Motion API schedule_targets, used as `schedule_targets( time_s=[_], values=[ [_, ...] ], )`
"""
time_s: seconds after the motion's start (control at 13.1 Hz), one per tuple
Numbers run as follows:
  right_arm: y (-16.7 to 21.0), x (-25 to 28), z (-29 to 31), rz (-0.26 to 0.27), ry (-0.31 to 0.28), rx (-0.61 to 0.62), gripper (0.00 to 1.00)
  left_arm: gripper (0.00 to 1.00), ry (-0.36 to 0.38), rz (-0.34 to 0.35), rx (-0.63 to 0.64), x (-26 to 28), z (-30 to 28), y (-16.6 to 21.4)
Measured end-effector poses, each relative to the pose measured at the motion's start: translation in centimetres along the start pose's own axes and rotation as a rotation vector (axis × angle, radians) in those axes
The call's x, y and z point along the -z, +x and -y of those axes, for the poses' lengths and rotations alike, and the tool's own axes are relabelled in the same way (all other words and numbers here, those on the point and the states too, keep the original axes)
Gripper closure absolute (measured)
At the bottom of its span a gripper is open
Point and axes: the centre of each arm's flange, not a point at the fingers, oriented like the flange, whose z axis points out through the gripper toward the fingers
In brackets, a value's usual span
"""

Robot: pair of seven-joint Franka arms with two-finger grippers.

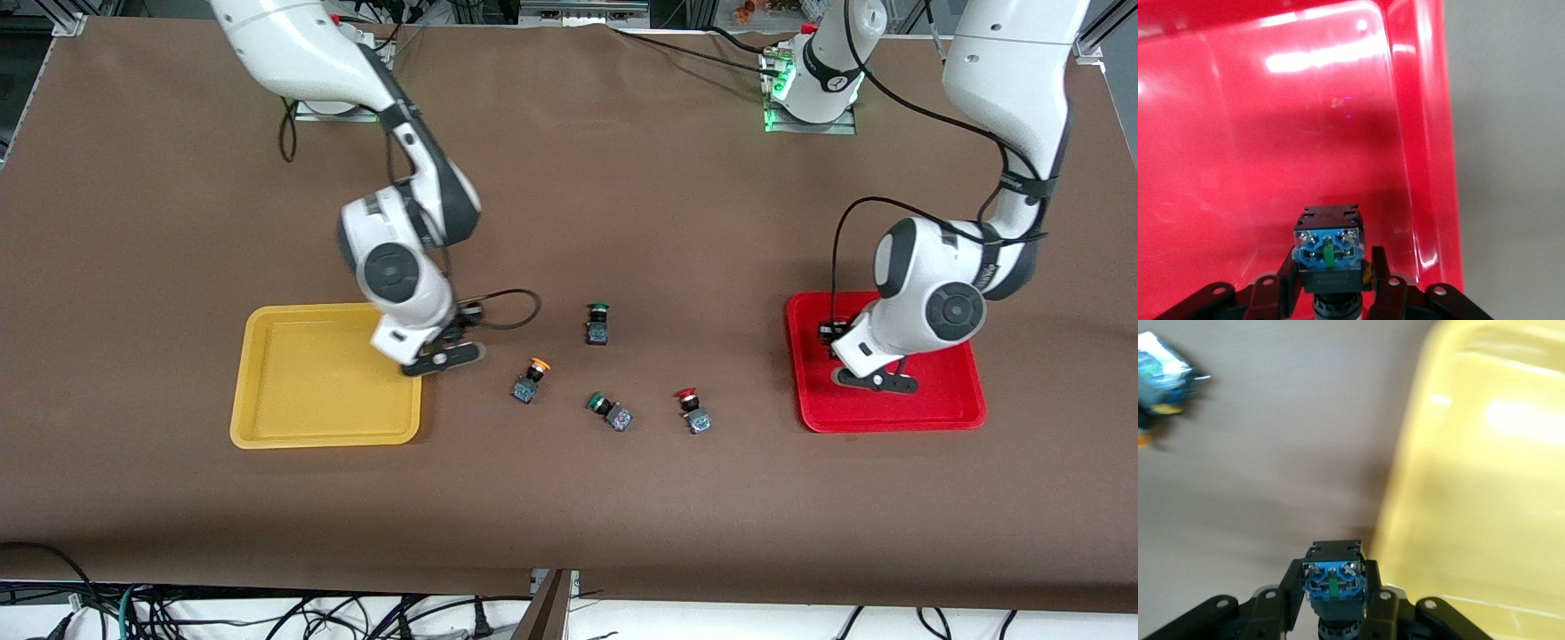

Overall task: Place red and yellow buttons in trays
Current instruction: 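Place the red button in the red tray while the right gripper carries yellow, then grasp another red button with the left gripper while the right gripper releases yellow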

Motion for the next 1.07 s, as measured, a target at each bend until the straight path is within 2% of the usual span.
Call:
schedule_targets(
  time_s=[0.23, 0.38, 0.61, 0.76, 0.84, 0.92, 1.07],
  values=[
    [0.9, 0.5, -11.0, 0.018, -0.032, -0.123, 0.59, 0.22, 0.000, -0.028, 0.015, 1.2, 0.9, -0.2],
    [0.8, -1.7, -18.3, 0.045, -0.029, -0.222, 0.59, 0.01, 0.002, -0.077, 0.011, 5.3, 0.6, 0.6],
    [0.5, -5.5, -24.0, 0.069, -0.017, -0.311, 0.59, 0.00, -0.008, -0.183, -0.025, 13.6, -4.1, 3.7],
    [0.5, -7.0, -24.8, 0.066, 0.002, -0.340, 0.59, 0.00, -0.031, -0.231, 0.027, 15.2, -8.9, 6.4],
    [0.6, -7.4, -25.1, 0.065, 0.004, -0.345, 0.59, 0.00, -0.056, -0.237, 0.095, 14.6, -11.6, 7.9],
    [0.6, -7.6, -25.2, 0.063, 0.005, -0.347, 0.54, 0.00, -0.077, -0.234, 0.169, 13.2, -14.3, 9.3],
    [1.2, -6.7, -24.6, 0.050, 0.015, -0.343, 0.36, 0.00, -0.098, -0.217, 0.284, 9.4, -19.3, 11.1]
  ],
)
